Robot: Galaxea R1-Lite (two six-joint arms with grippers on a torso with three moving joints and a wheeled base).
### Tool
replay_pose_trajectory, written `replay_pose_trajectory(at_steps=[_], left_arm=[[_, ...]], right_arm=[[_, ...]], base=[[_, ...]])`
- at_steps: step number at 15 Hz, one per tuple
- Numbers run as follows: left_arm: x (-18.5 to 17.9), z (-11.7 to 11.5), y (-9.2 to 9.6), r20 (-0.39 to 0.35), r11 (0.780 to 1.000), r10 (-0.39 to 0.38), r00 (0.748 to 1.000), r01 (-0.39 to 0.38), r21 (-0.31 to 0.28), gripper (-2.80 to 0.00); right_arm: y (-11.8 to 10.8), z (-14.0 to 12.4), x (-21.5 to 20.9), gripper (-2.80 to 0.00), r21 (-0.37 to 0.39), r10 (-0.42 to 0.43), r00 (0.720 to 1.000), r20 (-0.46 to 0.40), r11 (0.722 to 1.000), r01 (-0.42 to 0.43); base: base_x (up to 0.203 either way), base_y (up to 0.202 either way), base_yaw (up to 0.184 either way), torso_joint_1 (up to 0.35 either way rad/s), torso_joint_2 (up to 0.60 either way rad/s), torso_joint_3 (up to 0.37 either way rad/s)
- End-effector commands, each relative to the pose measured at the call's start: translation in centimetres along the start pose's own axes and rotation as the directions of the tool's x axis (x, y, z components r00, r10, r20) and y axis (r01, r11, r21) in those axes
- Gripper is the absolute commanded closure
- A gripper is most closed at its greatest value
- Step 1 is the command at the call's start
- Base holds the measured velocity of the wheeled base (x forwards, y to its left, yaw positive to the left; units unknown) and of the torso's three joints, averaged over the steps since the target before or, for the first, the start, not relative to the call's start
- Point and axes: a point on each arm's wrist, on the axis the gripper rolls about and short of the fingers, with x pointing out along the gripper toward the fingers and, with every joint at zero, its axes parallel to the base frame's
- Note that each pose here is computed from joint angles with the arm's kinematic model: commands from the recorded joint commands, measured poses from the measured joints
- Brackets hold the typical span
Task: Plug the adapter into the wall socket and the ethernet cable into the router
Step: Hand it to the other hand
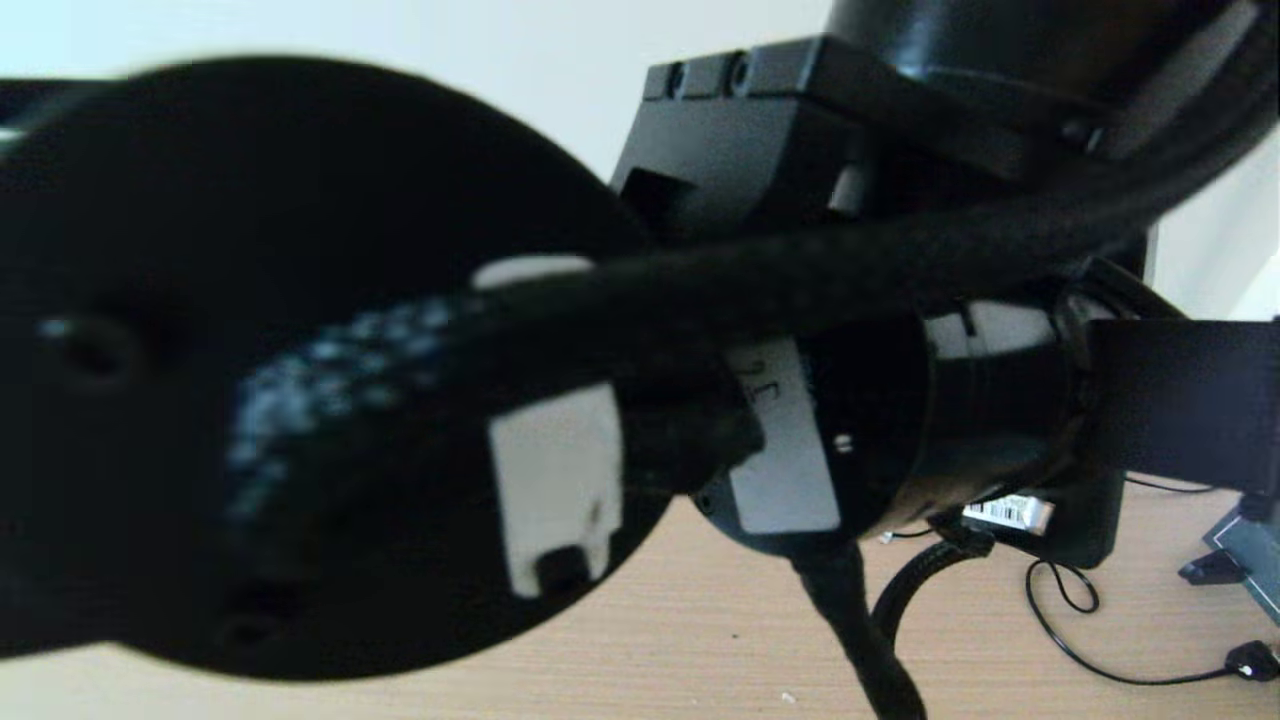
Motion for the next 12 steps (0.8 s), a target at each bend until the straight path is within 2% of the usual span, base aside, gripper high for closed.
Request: replay_pose_trajectory(at_steps=[1,3,6,12], left_arm=[[0.8,-0.7,-0.2,-0.014,1.000,-0.008,1.000,0.008,0.004,0.00],[1.0,-1.5,0.0,-0.020,1.000,-0.003,1.000,0.003,-0.001,0.00],[1.6,-2.8,0.2,-0.024,1.000,-0.011,1.000,0.011,-0.008,0.00],[2.3,-5.7,0.9,-0.047,1.000,-0.011,0.999,0.010,-0.025,0.00]], right_arm=[[-0.6,0.1,0.5,-2.80,0.011,0.000,1.000,-0.007,1.000,0.000],[-1.5,0.4,1.3,-2.80,0.000,0.004,1.000,0.008,1.000,-0.004],[-3.3,1.1,2.9,-2.80,0.038,-0.013,1.000,-0.014,0.999,0.014],[-8.0,2.4,7.1,-2.80,0.047,-0.011,1.000,-0.021,0.999,0.012]], base=[[0.000,0.000,0.000,0.000,0.00,0.000],[0.000,0.000,0.000,0.000,0.00,0.000],[0.000,0.000,0.000,0.000,0.00,0.000],[0.000,0.000,0.000,0.000,0.00,0.000]])
